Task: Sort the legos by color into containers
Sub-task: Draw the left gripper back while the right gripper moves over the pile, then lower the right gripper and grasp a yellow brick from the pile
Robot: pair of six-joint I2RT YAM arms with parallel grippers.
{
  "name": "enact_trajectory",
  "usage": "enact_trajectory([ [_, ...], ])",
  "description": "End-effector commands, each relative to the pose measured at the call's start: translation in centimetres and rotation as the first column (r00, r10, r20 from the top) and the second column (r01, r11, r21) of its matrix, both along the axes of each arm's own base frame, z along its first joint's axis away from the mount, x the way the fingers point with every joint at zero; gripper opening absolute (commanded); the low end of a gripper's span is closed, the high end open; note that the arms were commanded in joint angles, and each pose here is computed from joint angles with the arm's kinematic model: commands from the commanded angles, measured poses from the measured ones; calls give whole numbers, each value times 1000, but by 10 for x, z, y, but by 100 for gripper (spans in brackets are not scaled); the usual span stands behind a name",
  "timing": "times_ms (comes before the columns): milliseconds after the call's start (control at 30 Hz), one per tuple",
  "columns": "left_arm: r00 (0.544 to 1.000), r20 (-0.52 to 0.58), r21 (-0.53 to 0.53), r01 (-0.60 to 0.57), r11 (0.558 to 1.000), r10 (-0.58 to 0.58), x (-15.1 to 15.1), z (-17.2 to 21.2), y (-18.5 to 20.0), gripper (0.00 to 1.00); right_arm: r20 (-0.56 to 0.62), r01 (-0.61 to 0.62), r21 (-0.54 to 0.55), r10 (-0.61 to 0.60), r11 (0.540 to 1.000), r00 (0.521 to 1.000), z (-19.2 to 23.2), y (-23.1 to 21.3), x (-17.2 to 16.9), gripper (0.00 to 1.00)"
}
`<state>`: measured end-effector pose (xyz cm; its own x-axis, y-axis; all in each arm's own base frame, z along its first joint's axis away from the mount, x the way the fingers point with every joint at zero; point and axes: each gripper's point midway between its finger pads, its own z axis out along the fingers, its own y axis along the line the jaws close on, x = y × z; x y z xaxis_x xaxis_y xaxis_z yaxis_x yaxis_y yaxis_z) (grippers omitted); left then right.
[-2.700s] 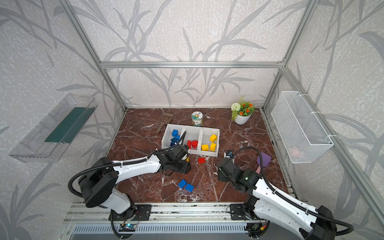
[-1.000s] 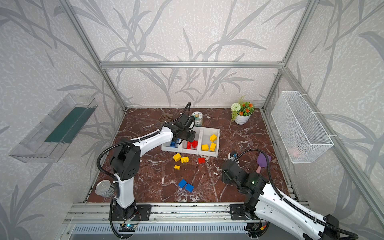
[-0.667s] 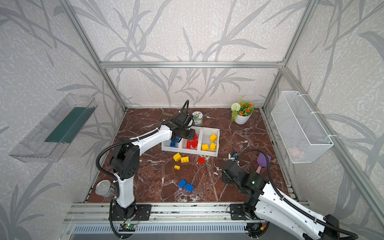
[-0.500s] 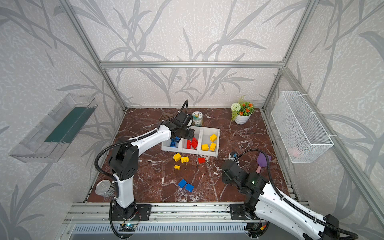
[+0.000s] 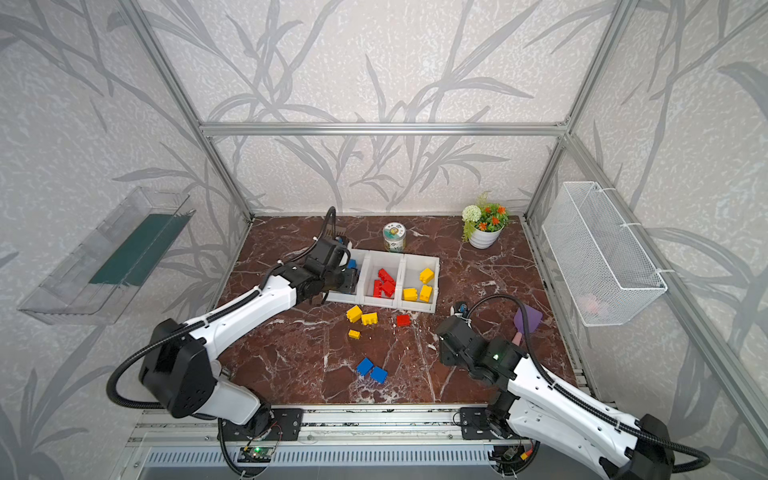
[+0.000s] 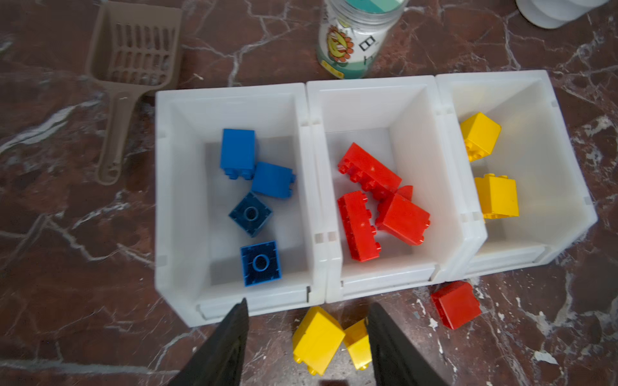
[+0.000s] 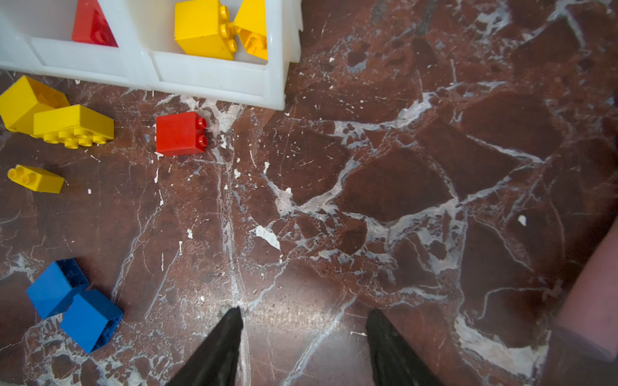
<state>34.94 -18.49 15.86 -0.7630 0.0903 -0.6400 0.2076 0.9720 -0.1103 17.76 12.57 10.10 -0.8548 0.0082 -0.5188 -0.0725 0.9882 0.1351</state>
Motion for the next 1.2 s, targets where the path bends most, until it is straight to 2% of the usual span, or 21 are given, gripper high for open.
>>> enact_trajectory([
  [0, 993, 46, -13, -112, 994, 112, -12, 6, 30, 61, 31, -72, 37, 71, 997, 997, 16, 29, 15, 61],
  [267, 971, 45, -53, -233, 971, 236, -59, -5, 78, 65, 12, -170, -19, 170, 985, 985, 13, 93, 39, 66],
  [667, 958, 4, -119, -286, 951, 288, -91, -27, 92, 66, -3, -279, -28, 279, 960, 960, 0, 199, 85, 69],
  [733, 957, -5, -127, -288, 949, 290, -94, -30, 91, 66, -28, -281, -42, 280, 959, 960, -15, 208, 89, 69],
  [1167, 956, -29, -156, -291, 944, 290, -100, -41, 90, 66, -88, -294, -54, 288, 954, 953, -46, 235, 101, 69],
])
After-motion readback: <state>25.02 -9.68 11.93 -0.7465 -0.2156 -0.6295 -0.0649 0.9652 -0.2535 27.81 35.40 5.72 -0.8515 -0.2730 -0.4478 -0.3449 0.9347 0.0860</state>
